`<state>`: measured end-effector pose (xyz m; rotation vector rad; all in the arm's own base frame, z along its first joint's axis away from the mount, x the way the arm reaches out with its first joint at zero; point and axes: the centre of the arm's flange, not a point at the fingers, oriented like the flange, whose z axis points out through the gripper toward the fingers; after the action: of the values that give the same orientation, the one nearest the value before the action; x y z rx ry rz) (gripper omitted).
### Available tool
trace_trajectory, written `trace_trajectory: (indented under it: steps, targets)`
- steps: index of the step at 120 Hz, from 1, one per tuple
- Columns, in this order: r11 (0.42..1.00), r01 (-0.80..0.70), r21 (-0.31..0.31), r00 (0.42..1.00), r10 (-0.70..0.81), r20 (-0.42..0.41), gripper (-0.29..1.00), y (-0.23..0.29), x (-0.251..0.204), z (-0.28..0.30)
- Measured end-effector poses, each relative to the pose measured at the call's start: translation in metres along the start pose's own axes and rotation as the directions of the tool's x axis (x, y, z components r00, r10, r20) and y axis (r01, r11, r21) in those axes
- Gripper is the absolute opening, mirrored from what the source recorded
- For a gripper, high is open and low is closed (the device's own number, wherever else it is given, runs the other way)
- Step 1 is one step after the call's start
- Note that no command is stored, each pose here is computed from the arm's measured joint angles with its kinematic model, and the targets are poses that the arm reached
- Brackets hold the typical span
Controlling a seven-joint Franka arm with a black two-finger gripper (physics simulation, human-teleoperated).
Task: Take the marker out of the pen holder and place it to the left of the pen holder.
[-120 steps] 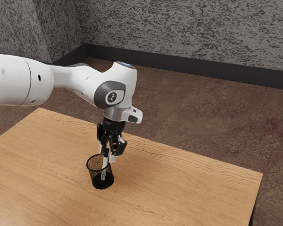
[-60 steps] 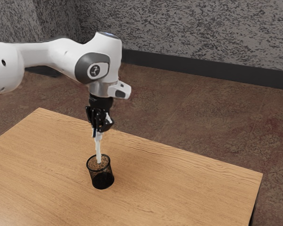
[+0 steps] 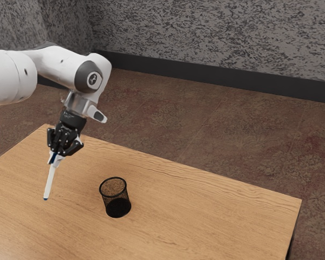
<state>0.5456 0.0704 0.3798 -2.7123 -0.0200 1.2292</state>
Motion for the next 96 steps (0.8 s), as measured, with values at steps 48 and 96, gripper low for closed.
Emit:
trace_trajectory:
  steps: [48, 96]
  targets:
    - [0.999, 0.037, 0.011, 0.979, -0.038, 0.2, -0.08, 0.008, 0.105, 0.057]
    - [1.0, 0.027, 0.008, 0.977, -0.028, 0.212, 0.09, 0.018, 0.138, 0.075]
